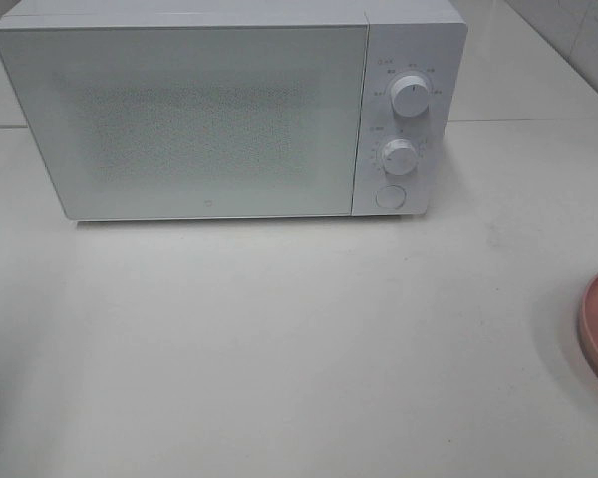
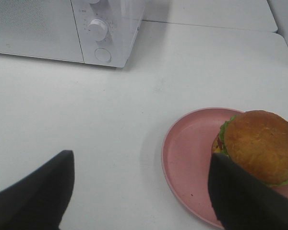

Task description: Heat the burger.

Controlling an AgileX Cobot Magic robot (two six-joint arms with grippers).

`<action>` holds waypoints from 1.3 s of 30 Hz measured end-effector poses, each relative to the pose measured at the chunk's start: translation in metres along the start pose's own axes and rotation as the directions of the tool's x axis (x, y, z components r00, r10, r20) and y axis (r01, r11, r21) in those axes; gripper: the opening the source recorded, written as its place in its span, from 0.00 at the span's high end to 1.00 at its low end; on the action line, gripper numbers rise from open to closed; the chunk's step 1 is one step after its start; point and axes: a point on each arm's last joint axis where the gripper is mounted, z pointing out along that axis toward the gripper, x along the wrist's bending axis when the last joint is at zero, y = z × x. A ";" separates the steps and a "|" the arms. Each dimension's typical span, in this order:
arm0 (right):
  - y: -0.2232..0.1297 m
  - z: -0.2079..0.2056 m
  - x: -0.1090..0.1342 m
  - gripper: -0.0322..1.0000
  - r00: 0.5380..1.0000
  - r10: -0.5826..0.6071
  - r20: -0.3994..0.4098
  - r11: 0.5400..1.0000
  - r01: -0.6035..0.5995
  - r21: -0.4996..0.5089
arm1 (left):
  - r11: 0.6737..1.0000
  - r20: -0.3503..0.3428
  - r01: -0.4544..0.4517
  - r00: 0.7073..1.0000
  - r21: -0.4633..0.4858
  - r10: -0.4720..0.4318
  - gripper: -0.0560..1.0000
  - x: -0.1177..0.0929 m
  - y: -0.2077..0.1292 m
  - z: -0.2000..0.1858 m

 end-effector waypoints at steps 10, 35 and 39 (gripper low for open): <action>0.000 0.000 0.000 0.23 1.000 0.000 0.000 1.000 0.000 0.000 | 0.983 -0.001 0.006 1.000 -0.183 -0.006 0.02 -0.001 -0.047 -0.010; 0.000 0.000 0.000 0.23 1.000 0.000 0.000 1.000 0.000 0.000 | 0.778 0.001 0.045 0.998 -0.627 -0.057 0.02 -0.005 -0.110 -0.055; 0.000 0.000 0.000 0.23 1.000 0.000 0.000 1.000 0.000 0.000 | 0.769 0.002 0.044 0.998 -0.638 -0.056 0.02 -0.005 -0.112 -0.056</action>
